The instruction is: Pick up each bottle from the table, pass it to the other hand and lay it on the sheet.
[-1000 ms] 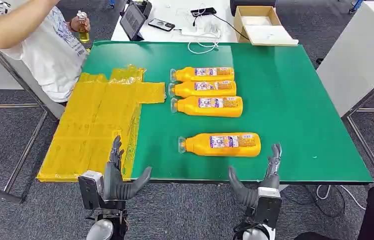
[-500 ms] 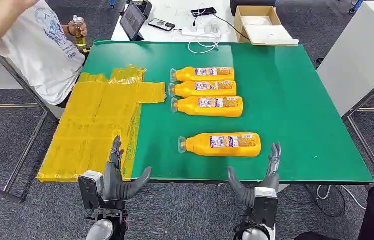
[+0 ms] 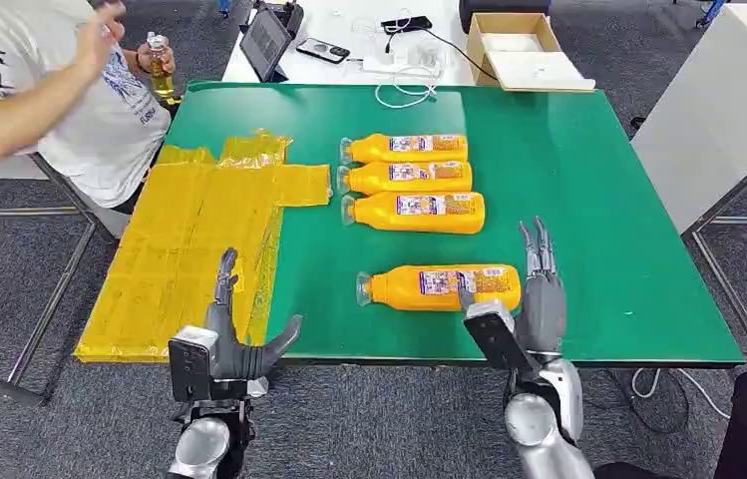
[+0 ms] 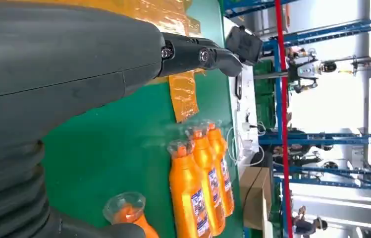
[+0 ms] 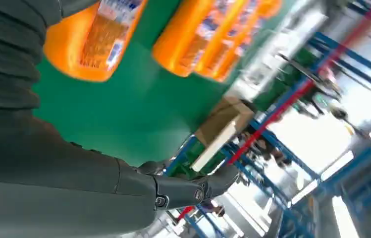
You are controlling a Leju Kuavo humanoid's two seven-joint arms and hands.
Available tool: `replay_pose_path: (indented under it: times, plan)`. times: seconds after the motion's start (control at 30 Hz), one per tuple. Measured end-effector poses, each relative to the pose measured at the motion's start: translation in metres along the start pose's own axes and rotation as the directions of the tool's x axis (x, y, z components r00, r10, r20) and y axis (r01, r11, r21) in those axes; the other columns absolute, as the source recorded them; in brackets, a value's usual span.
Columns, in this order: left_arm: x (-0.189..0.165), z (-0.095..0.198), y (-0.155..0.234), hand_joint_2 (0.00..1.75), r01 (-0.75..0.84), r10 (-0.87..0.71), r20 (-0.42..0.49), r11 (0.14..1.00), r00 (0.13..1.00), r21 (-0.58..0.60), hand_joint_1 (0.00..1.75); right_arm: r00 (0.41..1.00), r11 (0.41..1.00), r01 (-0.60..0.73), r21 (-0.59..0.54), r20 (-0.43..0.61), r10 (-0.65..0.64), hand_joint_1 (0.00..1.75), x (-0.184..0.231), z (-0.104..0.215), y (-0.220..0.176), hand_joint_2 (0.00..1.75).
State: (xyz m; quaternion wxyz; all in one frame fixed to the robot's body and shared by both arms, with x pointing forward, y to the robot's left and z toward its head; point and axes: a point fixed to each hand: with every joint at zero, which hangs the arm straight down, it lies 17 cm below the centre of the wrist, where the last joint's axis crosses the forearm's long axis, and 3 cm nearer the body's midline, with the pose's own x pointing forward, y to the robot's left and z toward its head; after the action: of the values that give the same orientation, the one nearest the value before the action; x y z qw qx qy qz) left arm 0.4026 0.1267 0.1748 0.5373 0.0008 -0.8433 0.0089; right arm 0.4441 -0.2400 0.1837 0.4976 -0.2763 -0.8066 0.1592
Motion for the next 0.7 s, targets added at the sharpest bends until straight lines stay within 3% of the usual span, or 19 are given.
replay_pose_path:
  times: [0.27,0.43,0.7]
  plan:
    - [0.0,-0.003,-0.001,1.75,0.018,-0.018,0.004,1.0,1.0,-0.015,0.0,0.989,0.971,-0.131,0.201,-0.039,0.142,0.0,-0.035,-0.007,0.028,1.75]
    - [-0.002,-0.002,-0.002,1.75,0.024,-0.024,-0.002,0.999,1.0,-0.026,0.0,0.984,0.93,-0.137,0.342,-0.063,0.169,0.0,-0.053,0.002,0.055,1.75]
    - [-0.009,0.0,-0.004,1.75,0.027,-0.028,-0.015,0.999,1.0,-0.047,0.0,0.988,0.808,-0.075,0.585,-0.064,0.138,0.0,-0.07,0.041,0.104,1.75]
